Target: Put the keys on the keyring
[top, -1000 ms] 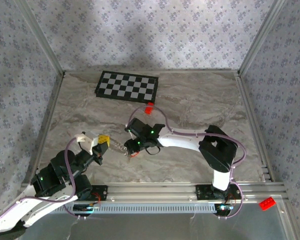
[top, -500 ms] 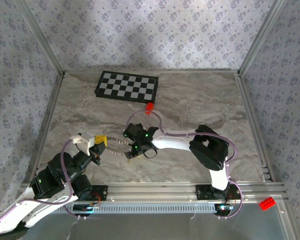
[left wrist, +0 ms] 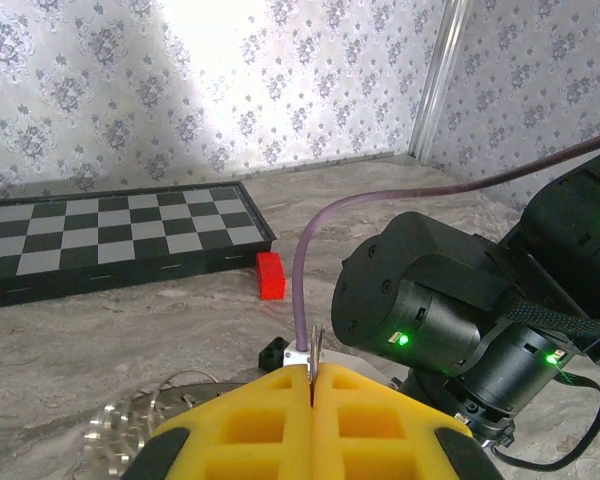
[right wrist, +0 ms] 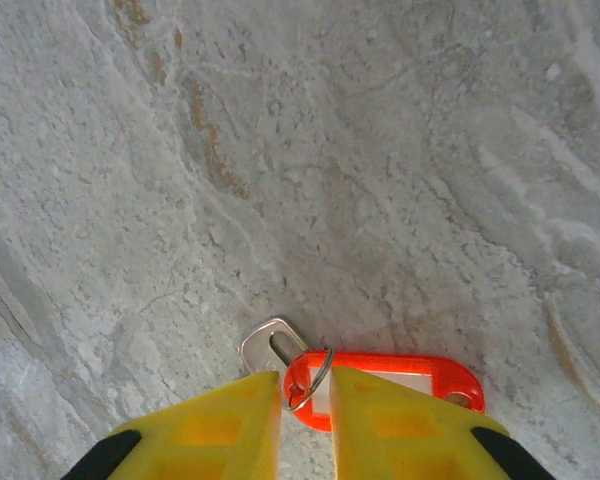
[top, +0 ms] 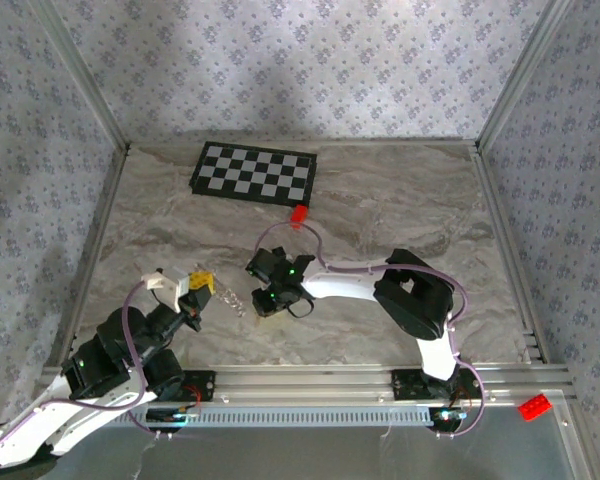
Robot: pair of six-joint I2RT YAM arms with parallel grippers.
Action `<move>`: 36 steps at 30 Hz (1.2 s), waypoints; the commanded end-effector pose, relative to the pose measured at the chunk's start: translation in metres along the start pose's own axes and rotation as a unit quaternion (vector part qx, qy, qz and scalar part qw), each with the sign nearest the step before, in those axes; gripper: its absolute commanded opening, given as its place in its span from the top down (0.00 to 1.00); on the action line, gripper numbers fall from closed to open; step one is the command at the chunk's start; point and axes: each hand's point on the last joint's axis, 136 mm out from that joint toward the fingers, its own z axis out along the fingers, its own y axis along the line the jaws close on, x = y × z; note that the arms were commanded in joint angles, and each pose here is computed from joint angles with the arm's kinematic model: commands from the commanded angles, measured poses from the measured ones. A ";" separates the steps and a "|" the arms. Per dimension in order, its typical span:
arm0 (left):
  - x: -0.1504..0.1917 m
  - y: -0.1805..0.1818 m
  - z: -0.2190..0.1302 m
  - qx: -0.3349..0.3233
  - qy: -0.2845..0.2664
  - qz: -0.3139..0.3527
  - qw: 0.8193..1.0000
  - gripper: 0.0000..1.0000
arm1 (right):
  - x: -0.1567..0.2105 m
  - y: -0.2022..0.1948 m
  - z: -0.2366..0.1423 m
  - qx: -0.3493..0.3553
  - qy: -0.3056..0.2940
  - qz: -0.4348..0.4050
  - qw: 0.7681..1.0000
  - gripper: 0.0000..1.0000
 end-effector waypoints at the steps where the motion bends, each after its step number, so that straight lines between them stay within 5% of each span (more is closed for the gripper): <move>1: -0.018 0.001 -0.003 -0.002 -0.035 -0.021 0.999 1.00 | 0.001 0.002 0.002 0.010 0.005 0.001 1.000 0.82; 14: -0.016 0.000 -0.003 0.001 -0.034 -0.022 0.999 1.00 | 0.004 -0.008 -0.003 0.037 0.003 -0.008 0.999 1.00; 36: -0.005 -0.039 0.025 0.075 0.012 -0.001 0.997 1.00 | 0.084 -0.108 -0.064 0.113 0.049 0.028 0.992 1.00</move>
